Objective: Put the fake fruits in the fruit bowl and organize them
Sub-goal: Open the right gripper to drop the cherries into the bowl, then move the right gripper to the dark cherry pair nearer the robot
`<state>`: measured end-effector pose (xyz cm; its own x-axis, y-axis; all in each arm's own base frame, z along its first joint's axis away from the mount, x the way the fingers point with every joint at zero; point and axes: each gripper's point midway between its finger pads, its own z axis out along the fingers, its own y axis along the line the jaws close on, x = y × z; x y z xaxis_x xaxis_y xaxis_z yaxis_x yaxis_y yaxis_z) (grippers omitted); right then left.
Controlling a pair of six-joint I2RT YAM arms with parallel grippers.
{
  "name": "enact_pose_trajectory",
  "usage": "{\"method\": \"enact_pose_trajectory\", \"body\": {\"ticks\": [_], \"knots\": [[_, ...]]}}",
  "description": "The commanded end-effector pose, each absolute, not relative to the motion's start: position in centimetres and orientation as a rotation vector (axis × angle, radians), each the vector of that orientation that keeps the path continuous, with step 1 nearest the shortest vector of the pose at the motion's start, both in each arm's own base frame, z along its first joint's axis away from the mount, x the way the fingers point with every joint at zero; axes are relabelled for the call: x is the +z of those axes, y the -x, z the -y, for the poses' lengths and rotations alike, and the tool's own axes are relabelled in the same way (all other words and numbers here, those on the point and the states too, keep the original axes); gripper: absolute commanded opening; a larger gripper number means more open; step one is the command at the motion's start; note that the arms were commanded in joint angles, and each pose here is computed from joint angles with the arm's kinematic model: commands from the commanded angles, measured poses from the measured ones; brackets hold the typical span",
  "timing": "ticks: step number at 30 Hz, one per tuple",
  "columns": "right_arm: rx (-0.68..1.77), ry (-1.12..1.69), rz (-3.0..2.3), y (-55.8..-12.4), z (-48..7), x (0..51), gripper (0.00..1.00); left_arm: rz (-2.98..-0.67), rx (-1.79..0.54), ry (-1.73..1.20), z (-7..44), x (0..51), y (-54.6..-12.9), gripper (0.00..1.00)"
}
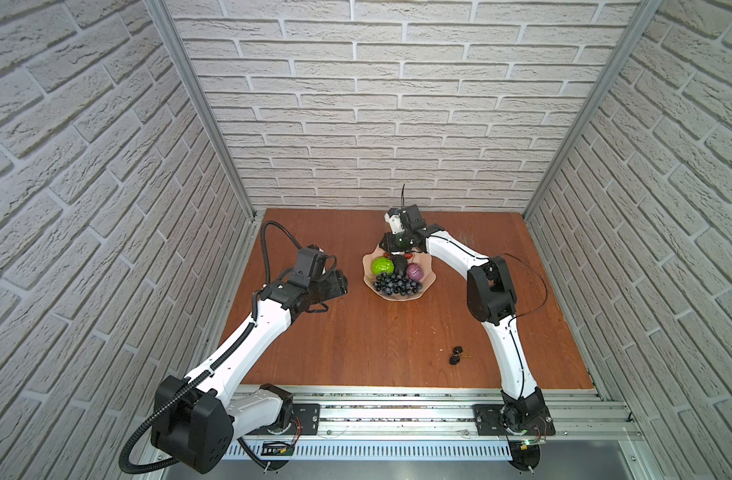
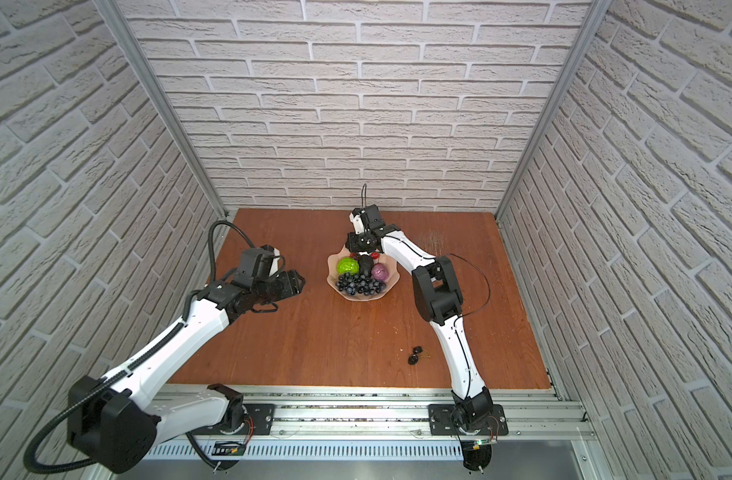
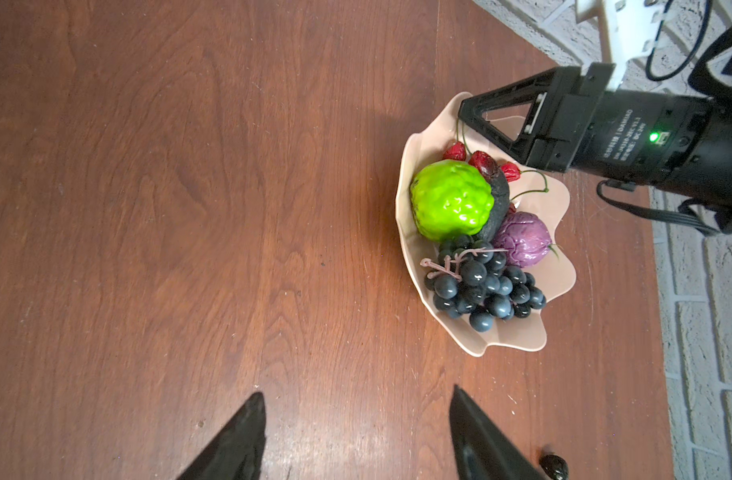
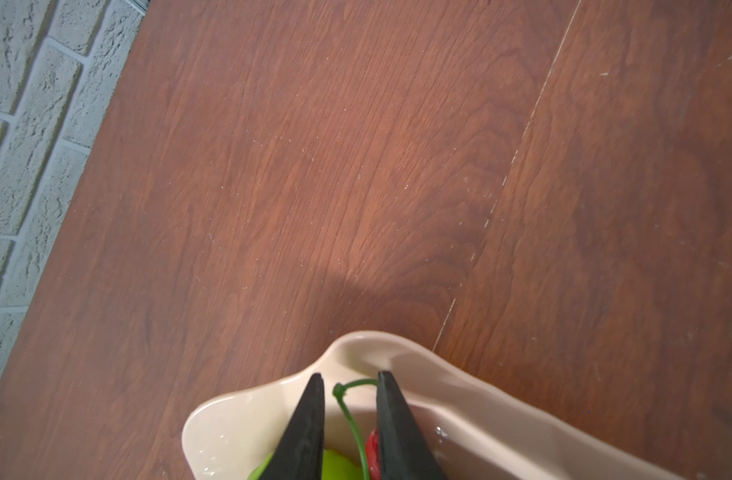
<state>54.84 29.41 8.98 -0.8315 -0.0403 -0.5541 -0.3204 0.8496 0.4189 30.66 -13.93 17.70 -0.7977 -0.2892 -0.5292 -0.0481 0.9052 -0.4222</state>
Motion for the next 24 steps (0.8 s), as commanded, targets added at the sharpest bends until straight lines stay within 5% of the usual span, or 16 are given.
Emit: {"method": "enact_pose_trajectory", "body": {"ticks": [1,17,24], "knots": [[0.69,0.302,-2.439,-54.5,-29.6,11.3,0.29,-2.437,-0.532,0.246,13.8,18.2,-30.7,0.7],[0.621,0.354,-2.341,-49.9,-26.7,19.6,0.4,-2.451,-0.568,0.233,14.7,18.6,-30.0,0.7],[0.536,0.307,-2.31,-44.6,-22.9,22.7,0.41,-2.432,-0.591,0.208,15.6,18.2,-30.4,0.7]]}}
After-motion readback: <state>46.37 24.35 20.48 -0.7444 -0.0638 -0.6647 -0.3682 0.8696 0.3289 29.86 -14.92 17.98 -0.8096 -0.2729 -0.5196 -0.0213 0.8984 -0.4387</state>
